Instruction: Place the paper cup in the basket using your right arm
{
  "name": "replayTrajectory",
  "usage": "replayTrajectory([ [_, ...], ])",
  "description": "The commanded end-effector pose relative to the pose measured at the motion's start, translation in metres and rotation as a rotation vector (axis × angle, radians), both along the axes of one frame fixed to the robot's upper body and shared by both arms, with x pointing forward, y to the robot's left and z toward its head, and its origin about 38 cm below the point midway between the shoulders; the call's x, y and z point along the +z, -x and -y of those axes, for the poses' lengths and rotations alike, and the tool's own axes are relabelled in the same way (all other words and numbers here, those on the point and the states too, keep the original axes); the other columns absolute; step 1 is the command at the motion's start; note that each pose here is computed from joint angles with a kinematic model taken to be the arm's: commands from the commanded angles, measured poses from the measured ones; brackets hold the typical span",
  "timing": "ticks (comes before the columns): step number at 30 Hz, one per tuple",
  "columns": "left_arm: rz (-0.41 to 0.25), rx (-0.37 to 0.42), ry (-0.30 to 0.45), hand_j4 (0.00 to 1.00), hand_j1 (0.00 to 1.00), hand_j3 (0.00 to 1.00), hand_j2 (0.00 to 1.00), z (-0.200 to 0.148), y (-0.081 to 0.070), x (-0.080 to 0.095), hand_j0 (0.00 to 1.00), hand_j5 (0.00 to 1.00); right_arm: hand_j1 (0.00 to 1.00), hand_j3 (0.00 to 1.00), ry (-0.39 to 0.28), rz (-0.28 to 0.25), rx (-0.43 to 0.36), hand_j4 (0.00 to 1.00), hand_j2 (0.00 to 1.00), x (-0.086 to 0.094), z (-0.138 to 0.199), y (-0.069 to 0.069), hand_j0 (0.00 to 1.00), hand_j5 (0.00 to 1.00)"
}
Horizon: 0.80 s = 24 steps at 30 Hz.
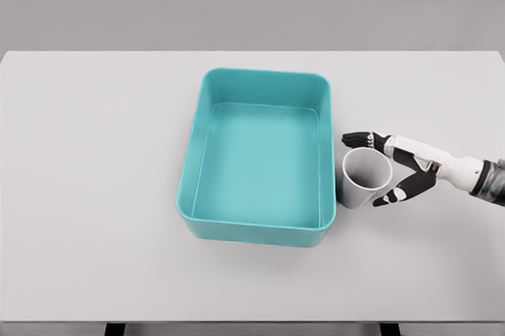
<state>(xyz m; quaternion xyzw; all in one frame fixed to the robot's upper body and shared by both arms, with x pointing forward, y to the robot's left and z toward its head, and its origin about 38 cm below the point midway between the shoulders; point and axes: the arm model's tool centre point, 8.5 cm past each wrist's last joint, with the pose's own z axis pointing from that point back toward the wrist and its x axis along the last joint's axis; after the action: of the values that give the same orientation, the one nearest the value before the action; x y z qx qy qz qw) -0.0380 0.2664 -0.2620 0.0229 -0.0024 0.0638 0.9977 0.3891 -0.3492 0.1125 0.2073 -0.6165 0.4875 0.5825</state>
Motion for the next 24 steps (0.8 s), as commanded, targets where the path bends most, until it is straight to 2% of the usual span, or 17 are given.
replayTrajectory([
  [1,0.001,0.0,0.0,1.0,1.0,1.0,1.0,-0.0001,-0.0001,0.0,1.0,1.0,1.0,1.0,-0.007,-0.003,-0.001,1.0,1.0,0.0,-0.0009,0.0,1.0,1.0],
  [15,-0.001,0.0,0.0,1.0,1.0,1.0,1.0,0.0,0.0001,0.0,1.0,1.0,0.98,0.98,-0.007,-0.01,0.009,0.98,0.98,-0.0025,-0.0044,0.0017,0.98,0.98],
  [19,0.001,0.0,0.0,1.0,1.0,1.0,1.0,-0.0001,-0.0001,0.0,1.0,1.0,0.94,0.94,-0.006,-0.013,0.012,0.94,0.94,-0.0036,-0.0052,0.0025,0.94,0.94],
  [24,-0.001,0.0,0.0,1.0,1.0,1.0,1.0,0.0,0.0001,0.0,1.0,1.0,0.84,0.84,-0.005,-0.017,0.015,0.84,0.84,-0.0049,-0.0056,0.0033,0.84,0.84],
])
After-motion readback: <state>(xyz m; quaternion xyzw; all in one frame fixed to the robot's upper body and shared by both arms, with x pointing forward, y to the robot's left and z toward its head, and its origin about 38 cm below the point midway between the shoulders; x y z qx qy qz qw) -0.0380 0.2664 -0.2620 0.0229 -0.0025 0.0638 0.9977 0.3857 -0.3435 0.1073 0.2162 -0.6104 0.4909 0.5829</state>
